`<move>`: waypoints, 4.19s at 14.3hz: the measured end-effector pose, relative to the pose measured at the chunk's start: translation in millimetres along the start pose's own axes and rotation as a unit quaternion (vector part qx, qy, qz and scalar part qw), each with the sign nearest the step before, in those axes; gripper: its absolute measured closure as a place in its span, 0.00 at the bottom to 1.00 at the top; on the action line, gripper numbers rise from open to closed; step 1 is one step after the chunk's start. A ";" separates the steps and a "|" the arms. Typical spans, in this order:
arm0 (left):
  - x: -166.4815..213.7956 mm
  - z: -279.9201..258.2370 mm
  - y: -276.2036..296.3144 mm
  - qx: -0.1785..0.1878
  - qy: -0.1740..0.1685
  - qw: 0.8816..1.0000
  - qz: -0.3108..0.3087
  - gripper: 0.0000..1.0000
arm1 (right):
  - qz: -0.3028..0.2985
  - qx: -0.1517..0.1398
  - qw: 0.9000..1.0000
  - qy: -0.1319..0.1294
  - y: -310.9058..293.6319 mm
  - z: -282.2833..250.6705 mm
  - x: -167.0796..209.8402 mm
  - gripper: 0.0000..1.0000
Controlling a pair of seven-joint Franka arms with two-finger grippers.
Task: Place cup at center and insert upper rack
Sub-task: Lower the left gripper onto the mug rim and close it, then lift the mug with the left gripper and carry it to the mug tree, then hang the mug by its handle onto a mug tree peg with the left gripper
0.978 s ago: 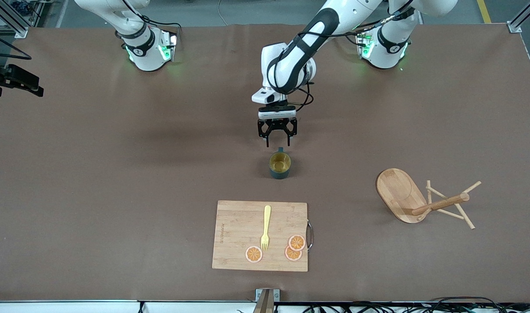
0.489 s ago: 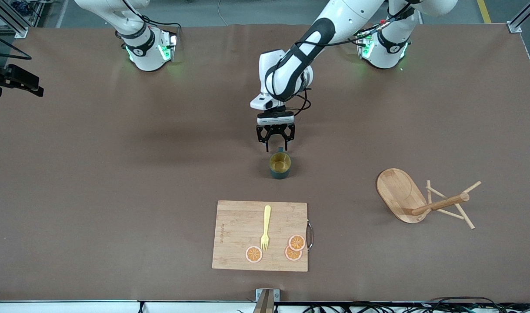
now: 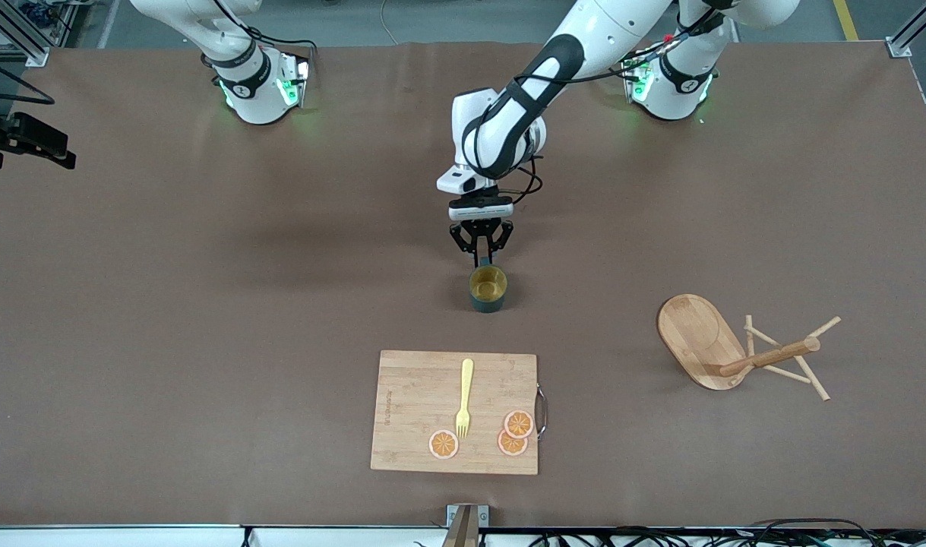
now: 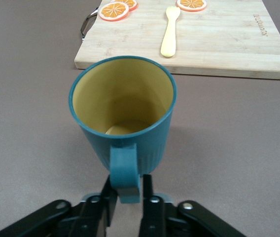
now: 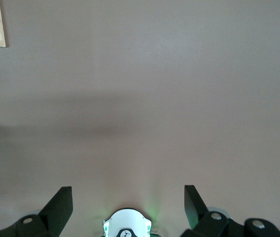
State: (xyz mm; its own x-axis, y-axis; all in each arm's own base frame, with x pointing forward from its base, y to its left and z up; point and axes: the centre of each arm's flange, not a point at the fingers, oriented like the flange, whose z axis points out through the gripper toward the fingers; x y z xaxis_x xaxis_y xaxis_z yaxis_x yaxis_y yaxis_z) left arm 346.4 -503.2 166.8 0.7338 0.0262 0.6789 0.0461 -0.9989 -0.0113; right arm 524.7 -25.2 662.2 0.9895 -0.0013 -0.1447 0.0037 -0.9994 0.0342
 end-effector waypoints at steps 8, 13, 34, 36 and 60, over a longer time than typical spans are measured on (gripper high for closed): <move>16.2 -7.2 9.8 0.006 -0.002 1.000 -0.026 0.79 | 0.000 0.000 1.000 0.000 0.3 0.1 0.0 0.00; 62.0 -47.4 32.3 0.025 -0.053 0.987 -0.152 0.79 | 0.002 0.000 1.000 0.000 1.6 0.2 -0.1 0.00; 409.2 -43.0 -262.4 -0.003 -0.402 0.789 -0.465 0.79 | 0.009 0.004 1.000 -0.002 9.5 5.9 1.5 0.00; 417.5 -34.5 -303.9 -0.030 -0.442 0.759 -0.477 0.79 | 0.012 0.006 1.000 0.004 13.6 1.5 -1.5 0.00; 393.0 55.1 -560.6 -0.238 -0.569 0.543 -0.570 0.79 | 0.012 0.043 0.998 0.038 14.9 -24.2 -26.9 0.00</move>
State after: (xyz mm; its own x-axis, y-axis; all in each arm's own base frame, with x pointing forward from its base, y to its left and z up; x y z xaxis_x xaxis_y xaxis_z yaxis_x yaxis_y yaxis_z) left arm 646.3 69.2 399.4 0.3690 0.3760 -0.8500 0.9280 -0.1989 0.3149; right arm 501.7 -39.3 690.5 0.9972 -0.0261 -0.0695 -0.0295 -0.9983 -0.0493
